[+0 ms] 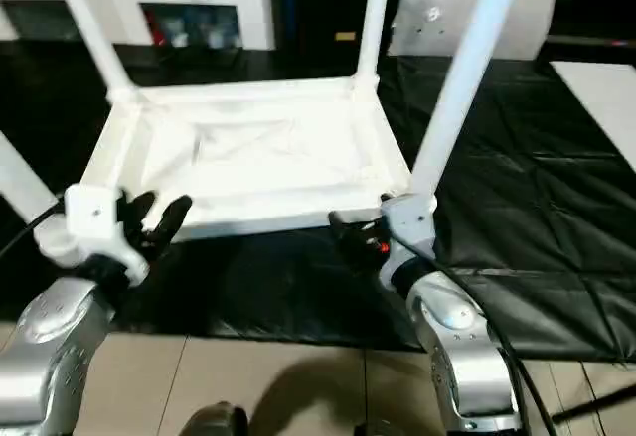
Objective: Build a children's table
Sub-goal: Rotate leg to tighten
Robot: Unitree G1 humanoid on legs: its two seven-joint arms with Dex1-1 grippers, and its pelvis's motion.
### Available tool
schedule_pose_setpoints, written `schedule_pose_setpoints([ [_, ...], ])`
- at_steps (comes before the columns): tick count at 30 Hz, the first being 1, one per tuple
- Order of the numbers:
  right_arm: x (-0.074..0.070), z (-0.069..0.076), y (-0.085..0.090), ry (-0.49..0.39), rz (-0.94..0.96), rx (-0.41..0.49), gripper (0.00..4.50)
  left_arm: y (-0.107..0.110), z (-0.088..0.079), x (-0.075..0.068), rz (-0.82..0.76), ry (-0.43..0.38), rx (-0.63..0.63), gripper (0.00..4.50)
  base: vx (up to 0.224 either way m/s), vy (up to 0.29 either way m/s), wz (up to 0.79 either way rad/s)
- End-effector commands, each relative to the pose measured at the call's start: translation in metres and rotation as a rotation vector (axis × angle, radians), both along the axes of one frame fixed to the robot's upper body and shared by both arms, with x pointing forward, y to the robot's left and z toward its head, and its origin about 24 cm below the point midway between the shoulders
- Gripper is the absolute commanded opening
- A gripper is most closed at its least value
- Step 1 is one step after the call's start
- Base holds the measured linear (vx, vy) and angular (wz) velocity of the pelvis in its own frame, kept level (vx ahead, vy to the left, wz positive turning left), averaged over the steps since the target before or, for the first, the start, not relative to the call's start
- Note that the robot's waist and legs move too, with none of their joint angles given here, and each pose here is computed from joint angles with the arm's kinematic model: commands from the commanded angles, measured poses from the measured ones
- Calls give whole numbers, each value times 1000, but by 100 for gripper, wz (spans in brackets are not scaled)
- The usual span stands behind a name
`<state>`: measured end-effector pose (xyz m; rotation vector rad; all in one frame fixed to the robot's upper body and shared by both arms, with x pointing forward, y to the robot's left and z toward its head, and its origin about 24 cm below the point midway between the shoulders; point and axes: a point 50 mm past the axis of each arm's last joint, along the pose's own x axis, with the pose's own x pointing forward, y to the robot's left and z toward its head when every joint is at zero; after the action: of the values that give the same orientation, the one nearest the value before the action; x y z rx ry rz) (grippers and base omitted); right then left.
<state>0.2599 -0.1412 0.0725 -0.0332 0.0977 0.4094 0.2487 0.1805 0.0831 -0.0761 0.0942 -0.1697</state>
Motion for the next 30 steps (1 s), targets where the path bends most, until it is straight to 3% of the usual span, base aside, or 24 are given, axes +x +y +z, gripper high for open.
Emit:
schedule_pose_setpoints([
  [1,0,6,1,-11,-3,9,450,1,5,-4,9,-36,-21,315,4,81,-8],
  [4,1,7,2,0,-17,48,450,3,4,-4,47,-36,-22,333,1,48,-4],
  [9,0,9,13,-26,96,-4,450,16,3,-6,137,-37,0,369,0,0,0],
  [12,0,12,18,-40,145,23,450,15,2,-10,45,-50,-41,399,0,0,0],
  [15,3,13,27,-27,259,5,450,20,-3,-24,-125,-93,-69,419,0,0,0],
  [17,2,13,31,-23,310,4,450,25,-6,-28,-113,-87,-66,446,0,0,0],
  [20,0,14,37,-35,425,-38,450,41,-15,-39,-35,-89,-50,449,0,0,0],
  [25,0,13,41,-17,494,-45,450,46,-32,-57,-35,-35,-19,449,0,0,0],
  [30,26,9,26,-9,287,-129,450,37,-29,-52,-105,-57,30,449,0,0,0],
])
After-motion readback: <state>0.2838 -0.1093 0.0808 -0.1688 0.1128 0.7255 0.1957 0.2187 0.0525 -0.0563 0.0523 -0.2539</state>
